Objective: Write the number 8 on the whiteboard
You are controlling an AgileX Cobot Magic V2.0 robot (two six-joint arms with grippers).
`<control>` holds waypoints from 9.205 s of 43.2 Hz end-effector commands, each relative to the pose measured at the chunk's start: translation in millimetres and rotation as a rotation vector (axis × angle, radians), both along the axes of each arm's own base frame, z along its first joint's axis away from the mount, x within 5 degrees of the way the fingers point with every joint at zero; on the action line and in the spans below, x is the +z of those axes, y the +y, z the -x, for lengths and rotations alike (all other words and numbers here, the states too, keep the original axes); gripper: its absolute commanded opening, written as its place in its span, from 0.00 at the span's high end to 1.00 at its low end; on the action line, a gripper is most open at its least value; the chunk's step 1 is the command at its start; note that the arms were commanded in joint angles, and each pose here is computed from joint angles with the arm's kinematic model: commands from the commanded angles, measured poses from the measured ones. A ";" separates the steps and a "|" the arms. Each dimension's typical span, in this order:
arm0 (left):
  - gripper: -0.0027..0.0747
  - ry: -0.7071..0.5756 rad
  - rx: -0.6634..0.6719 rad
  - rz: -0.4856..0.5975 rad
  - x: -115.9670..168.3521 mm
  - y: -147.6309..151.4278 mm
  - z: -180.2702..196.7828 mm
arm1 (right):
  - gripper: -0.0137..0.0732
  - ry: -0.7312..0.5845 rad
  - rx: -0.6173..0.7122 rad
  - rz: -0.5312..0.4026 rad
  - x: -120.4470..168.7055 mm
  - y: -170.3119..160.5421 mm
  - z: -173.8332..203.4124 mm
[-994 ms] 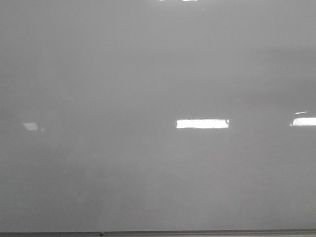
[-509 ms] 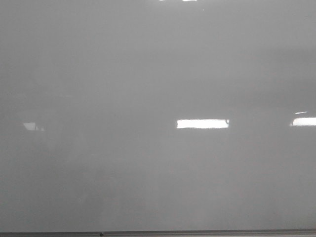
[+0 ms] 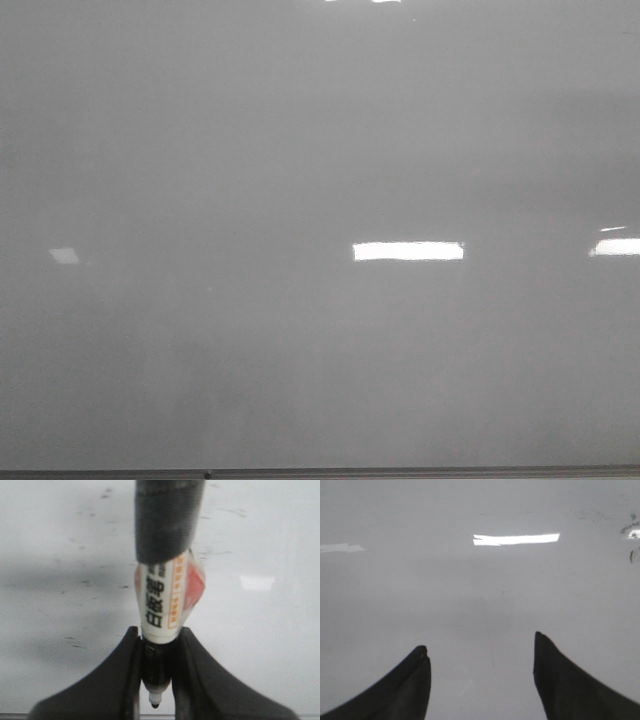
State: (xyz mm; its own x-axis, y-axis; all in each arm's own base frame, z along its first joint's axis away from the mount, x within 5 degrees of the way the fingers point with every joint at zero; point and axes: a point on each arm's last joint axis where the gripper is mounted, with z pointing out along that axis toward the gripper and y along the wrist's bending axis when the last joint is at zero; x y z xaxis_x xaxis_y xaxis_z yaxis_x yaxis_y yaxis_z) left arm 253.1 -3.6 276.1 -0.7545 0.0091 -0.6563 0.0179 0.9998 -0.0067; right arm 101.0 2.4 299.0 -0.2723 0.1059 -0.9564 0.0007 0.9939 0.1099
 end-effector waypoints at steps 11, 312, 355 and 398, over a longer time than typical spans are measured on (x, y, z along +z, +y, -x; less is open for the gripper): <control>0.99 0.002 -0.549 -0.055 48.2 -96.1 24.9 | 0.29 0.193 0.231 0.143 39.3 23.5 -42.1; 0.41 -0.401 -1.041 -0.003 38.4 -78.6 161.8 | 0.91 0.048 1.570 0.704 70.4 271.5 -71.1; 0.99 -0.398 -1.123 -0.019 36.6 -81.5 164.3 | 0.84 -0.054 1.567 0.624 79.5 287.1 -56.7; 0.99 -0.112 -0.148 0.168 -17.5 -33.0 45.5 | 0.32 0.132 0.792 0.253 71.8 98.0 -66.6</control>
